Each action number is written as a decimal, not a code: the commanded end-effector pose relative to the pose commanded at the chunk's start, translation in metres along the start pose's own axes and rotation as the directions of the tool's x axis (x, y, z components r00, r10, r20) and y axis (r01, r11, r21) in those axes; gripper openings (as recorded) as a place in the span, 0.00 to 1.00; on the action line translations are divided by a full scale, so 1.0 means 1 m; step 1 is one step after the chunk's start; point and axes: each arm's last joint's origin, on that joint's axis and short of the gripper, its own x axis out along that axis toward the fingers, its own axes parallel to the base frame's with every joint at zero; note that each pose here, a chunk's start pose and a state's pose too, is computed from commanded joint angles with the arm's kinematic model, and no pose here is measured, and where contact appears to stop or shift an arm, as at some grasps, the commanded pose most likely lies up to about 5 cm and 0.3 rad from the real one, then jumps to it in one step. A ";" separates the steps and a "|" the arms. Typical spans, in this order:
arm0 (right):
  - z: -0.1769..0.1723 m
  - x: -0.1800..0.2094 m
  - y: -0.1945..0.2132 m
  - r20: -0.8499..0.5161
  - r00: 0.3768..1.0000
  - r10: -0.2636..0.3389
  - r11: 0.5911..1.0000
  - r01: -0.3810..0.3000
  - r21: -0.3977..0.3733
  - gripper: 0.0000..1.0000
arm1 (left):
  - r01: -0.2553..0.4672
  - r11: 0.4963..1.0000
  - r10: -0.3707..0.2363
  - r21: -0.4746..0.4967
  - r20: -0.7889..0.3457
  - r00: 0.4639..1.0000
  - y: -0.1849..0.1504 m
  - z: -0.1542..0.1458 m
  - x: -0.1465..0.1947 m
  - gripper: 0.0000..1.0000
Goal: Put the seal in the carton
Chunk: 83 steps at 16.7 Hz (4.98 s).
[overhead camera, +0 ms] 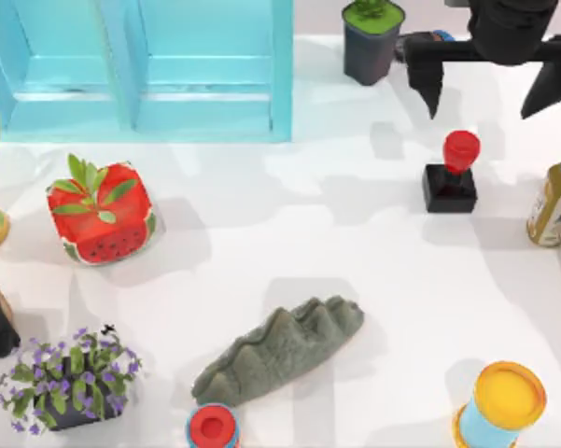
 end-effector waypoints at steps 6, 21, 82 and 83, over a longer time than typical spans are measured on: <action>-0.001 0.020 0.006 0.001 1.000 0.001 1.000 -0.001 -0.001 1.00 | 0.000 1.000 0.000 0.000 0.000 1.000 0.000 0.000 0.000 1.00; 0.000 0.100 0.000 0.000 1.000 0.000 1.000 0.000 0.000 0.85 | 0.000 1.000 0.000 0.000 0.000 1.000 0.000 0.000 0.000 1.00; -0.117 -0.055 -0.292 -0.139 0.990 0.025 1.000 -0.025 0.004 0.00 | 0.000 1.000 0.000 0.000 0.000 1.000 0.000 0.000 0.000 1.00; -0.117 -0.055 -0.292 -0.139 0.990 0.025 1.000 -0.025 0.004 0.00 | 0.000 1.000 0.000 0.000 0.000 1.000 0.000 0.000 0.000 1.00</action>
